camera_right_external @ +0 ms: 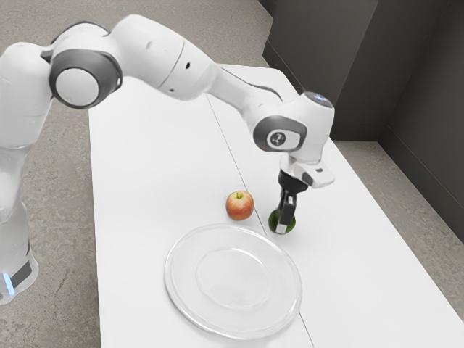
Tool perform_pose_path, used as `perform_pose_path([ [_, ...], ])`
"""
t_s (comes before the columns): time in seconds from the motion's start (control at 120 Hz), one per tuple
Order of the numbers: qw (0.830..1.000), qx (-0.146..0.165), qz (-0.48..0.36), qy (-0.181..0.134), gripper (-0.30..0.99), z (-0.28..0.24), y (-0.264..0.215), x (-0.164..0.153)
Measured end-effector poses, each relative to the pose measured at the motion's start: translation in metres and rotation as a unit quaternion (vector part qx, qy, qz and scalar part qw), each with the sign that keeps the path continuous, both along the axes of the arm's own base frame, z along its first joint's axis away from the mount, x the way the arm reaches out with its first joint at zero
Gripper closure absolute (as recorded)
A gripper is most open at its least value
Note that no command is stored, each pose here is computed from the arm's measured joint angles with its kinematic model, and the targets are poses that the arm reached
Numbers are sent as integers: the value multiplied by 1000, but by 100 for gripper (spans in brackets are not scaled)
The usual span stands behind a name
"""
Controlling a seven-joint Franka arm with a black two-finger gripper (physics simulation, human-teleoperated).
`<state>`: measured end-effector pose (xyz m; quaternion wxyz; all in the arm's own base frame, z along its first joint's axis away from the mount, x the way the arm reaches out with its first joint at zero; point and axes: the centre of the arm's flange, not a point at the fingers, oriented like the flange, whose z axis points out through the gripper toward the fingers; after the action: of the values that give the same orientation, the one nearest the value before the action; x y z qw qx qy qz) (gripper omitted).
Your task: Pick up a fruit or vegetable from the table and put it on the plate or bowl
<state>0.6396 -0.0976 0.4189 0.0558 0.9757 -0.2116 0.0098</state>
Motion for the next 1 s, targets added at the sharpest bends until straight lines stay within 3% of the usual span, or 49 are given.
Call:
perform_pose_path([
  [0.367, 1000, -6, 3, -3, 1, -13, -1, 6],
  [0.575, 1000, -8, 2, -7, 32, -11, -1, 8],
  [0.833, 999, -10, -2, -37, 34, 22, -2, 14],
  [1.0, 998, -13, -25, -48, 34, 56, -27, 1],
])
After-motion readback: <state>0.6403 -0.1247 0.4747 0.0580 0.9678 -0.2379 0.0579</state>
